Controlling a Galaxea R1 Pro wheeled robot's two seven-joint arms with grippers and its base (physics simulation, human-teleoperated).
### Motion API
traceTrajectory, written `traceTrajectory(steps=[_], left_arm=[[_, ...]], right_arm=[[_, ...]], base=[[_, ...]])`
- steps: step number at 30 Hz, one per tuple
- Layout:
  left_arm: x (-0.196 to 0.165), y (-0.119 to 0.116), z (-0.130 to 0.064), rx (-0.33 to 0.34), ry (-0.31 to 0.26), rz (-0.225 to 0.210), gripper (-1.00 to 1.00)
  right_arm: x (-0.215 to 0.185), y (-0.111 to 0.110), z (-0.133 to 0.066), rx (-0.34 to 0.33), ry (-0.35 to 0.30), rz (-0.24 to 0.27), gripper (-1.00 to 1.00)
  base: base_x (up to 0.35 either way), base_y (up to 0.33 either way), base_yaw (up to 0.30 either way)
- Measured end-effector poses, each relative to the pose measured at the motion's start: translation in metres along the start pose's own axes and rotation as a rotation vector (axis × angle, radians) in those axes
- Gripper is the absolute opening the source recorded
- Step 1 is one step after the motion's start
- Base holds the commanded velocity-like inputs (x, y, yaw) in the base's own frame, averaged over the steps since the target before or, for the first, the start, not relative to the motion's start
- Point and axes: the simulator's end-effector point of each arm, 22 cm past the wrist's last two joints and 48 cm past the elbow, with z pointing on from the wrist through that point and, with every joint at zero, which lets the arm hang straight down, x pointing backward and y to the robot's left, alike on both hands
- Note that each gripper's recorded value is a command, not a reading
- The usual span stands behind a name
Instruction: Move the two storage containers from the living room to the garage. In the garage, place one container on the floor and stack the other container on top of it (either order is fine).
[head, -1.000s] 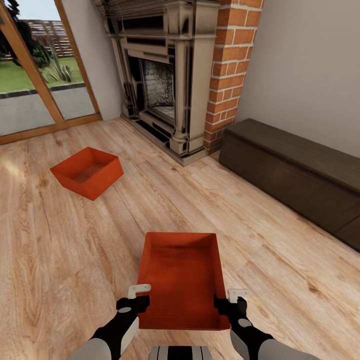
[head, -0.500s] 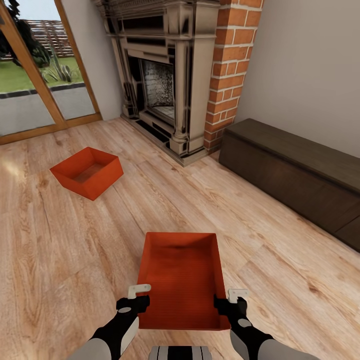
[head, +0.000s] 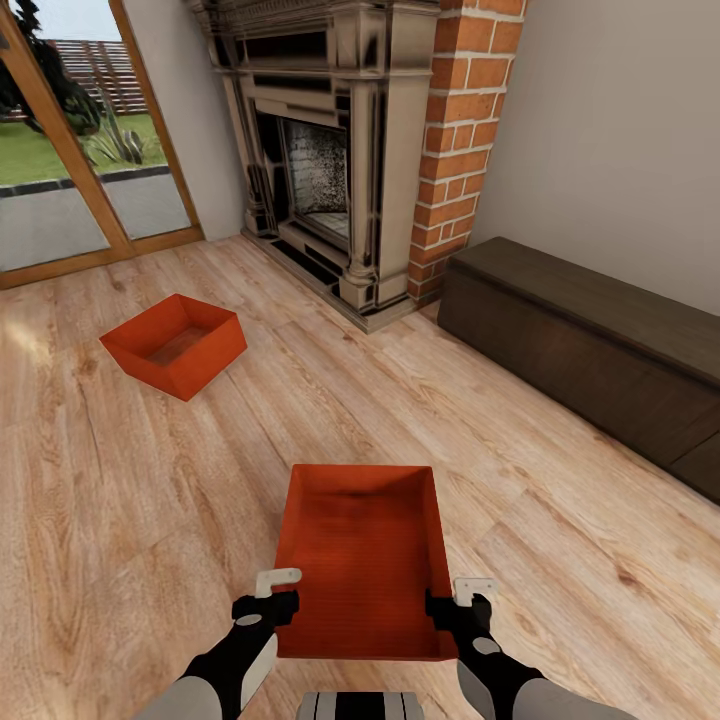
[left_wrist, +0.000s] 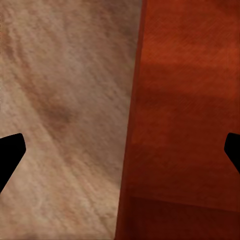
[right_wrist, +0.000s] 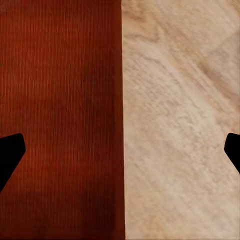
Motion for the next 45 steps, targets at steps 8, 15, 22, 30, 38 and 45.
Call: traceTrajectory(steps=[8,15,22,30,38,45], left_arm=[[0.0,0.003,0.001,-0.004,0.0,0.0,1.0],[0.0,0.003,0.001,0.001,0.0,0.003,1.0],[0.004,0.013,0.003,-0.004,0.011,0.009,1.0],[0.006,0.015,0.003,-0.007,0.018,0.01,1.0],[0.009,0.017,0.003,-0.014,0.025,0.008,1.0],[0.01,0.014,0.003,-0.01,0.028,0.015,1.0]], right_arm=[[0.0,0.0,0.0,0.001,0.001,0.001,1.0],[0.0,0.0,0.0,0.001,0.001,0.006,1.0],[0.001,-0.001,0.0,0.003,0.003,0.008,1.0],[0.001,0.0,0.0,0.002,0.003,0.011,1.0],[0.001,0.0,0.0,0.004,0.006,0.013,1.0],[0.002,0.0,0.0,0.004,0.007,0.013,1.0]], base=[[0.0,0.0,0.0],[0.0,0.0,0.0],[0.0,0.0,0.0],[0.0,0.0,0.0],[0.0,0.0,0.0],[0.0,0.0,0.0]])
